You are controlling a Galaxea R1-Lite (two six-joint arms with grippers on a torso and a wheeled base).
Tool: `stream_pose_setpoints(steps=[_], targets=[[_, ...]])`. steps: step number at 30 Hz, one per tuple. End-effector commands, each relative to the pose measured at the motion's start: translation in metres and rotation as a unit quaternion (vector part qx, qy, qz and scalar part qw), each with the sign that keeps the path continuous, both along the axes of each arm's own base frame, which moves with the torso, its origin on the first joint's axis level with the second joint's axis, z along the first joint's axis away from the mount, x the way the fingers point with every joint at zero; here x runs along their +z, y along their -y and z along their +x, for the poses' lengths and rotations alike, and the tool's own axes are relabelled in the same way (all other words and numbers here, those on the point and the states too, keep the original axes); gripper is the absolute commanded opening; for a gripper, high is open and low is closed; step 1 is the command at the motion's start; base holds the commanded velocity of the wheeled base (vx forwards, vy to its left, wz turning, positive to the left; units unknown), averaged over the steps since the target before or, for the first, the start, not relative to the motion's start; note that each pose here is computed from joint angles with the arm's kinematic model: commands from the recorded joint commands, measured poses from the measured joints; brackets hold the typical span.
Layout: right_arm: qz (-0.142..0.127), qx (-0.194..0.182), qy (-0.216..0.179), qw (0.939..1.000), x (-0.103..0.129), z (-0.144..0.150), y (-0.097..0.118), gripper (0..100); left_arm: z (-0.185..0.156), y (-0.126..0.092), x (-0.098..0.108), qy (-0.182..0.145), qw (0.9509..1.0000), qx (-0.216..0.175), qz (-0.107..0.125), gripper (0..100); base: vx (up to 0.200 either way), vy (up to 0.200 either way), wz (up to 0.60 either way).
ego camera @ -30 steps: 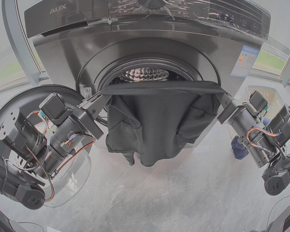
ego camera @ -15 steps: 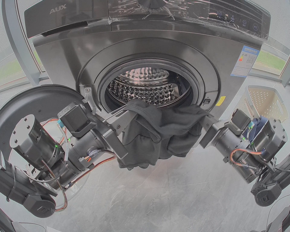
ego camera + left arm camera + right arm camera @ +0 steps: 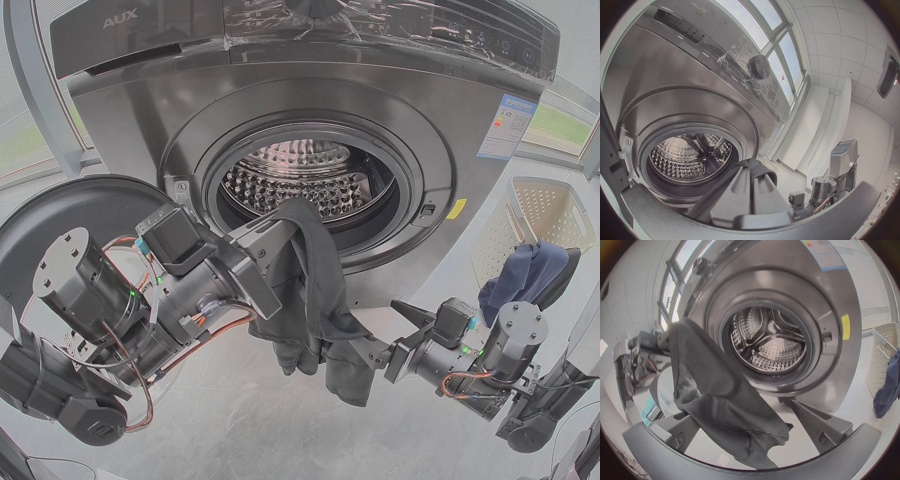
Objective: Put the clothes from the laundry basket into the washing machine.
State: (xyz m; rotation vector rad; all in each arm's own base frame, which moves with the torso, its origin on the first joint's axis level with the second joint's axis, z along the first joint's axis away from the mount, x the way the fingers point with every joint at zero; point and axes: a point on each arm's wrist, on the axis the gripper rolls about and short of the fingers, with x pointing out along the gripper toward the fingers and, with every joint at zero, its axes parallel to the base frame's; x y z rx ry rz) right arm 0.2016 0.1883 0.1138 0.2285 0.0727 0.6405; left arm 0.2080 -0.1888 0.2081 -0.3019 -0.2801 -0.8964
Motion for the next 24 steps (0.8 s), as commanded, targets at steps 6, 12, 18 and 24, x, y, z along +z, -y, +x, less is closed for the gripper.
stream_pose_setpoints(steps=[6,12,18,24], targets=[[-0.027,0.004,-0.027,0.9993,-0.031,0.023,-0.016,100,-0.004,-0.003,0.006,0.011,0.9999,-0.002,-0.009,0,0.0,0.0,0.0],[-0.026,0.011,-0.024,0.9993,-0.04,0.038,-0.03,100,-0.004,-0.004,0.009,0.016,0.9998,-0.002,-0.013,0,0.0,0.0,0.0],[-0.028,0.013,-0.012,0.9994,-0.049,0.054,-0.044,100,-0.01,-0.003,0.013,0.019,0.9996,-0.01,-0.018,0,0.0,0.0,0.0],[-0.011,0.014,0.009,0.9998,-0.048,0.07,-0.059,100,-0.013,0.001,0.013,0.018,0.9995,-0.018,-0.018,0,0.0,0.0,0.0]])
